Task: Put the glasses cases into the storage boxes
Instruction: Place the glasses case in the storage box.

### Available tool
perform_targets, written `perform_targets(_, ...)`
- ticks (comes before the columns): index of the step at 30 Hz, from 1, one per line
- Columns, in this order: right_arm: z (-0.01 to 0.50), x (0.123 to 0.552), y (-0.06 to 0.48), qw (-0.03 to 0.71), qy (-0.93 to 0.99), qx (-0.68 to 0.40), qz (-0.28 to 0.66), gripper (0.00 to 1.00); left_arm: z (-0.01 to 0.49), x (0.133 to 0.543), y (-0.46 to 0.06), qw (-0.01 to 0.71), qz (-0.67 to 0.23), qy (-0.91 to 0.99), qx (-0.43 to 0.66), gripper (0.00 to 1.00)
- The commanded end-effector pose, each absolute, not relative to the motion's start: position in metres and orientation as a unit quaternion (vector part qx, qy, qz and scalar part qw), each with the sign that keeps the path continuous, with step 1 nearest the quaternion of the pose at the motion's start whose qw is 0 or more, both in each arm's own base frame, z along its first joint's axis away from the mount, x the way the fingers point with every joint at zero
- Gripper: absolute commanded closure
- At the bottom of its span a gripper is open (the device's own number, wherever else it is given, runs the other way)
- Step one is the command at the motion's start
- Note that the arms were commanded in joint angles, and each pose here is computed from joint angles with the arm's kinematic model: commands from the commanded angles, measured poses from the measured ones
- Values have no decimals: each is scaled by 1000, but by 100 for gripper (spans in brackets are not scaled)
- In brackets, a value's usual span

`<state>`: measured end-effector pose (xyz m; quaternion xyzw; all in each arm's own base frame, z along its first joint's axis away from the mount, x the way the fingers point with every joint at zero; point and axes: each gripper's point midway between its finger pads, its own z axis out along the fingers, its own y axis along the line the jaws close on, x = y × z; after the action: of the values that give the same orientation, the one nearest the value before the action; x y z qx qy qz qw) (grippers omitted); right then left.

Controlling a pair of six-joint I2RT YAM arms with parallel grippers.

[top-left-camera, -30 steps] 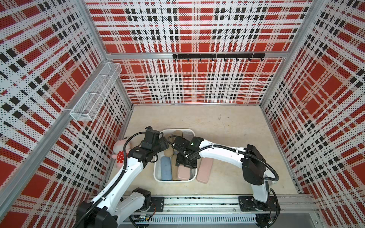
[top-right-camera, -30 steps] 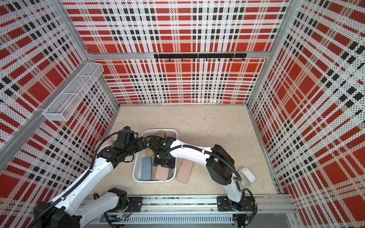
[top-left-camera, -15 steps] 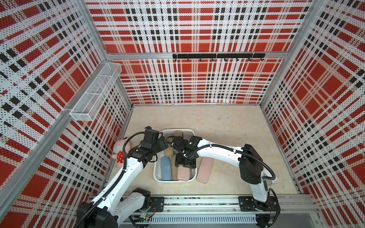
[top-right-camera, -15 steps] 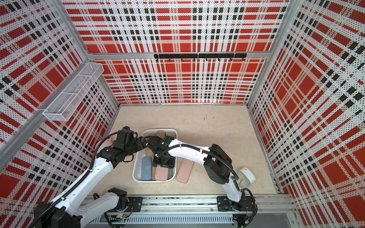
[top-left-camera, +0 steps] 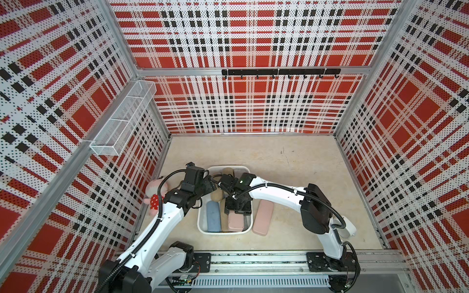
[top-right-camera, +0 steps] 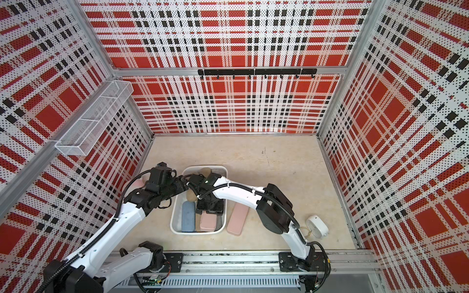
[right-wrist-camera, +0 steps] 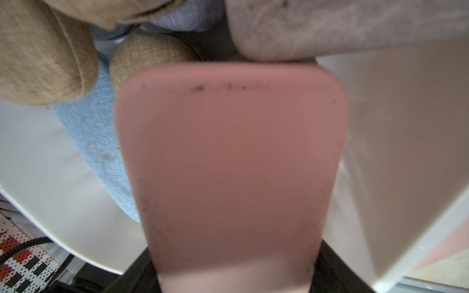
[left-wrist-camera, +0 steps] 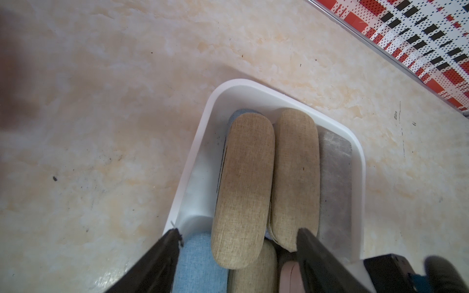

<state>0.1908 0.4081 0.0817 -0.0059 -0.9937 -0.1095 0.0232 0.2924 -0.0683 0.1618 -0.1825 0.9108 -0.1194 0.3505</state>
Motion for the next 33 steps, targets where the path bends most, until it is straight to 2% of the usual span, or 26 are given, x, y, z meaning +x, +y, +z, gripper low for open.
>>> perform_targets(1,72,201,401,-12,-997,0,-79,18,163,293,-67,358,-121,909,-177,24)
perform_targets(6,89,203,398,-37,-997,3,-74,5,163,294,-66,355,-119,910,-177,24)
perform_targets(13,136,209,388,-96,-993,9,-75,8,173,293,-77,360,-132,908,-170,23)
perform_targets(15,148,210,388,-116,-990,13,-84,15,179,293,-86,363,-138,907,-161,23)
perform_targets(16,149,208,388,-114,-989,17,-89,29,181,293,-90,364,-139,907,-159,23)
perform_targets(18,144,199,391,-98,-990,29,-95,46,184,293,-95,365,-140,906,-158,24)
perform_targets(19,139,192,396,-86,-990,42,-102,59,184,292,-95,366,-141,906,-161,24)
perform_targets(21,128,176,408,-61,-988,69,-120,70,184,292,-93,367,-139,904,-169,24)
perform_targets(25,99,155,408,-26,-990,82,-116,75,181,291,-90,365,-137,904,-178,25)
perform_targets(30,83,153,399,-24,-991,73,-111,73,180,289,-91,362,-140,904,-179,25)
perform_targets(33,96,160,404,-47,-988,79,-125,69,178,287,-98,357,-146,907,-170,23)
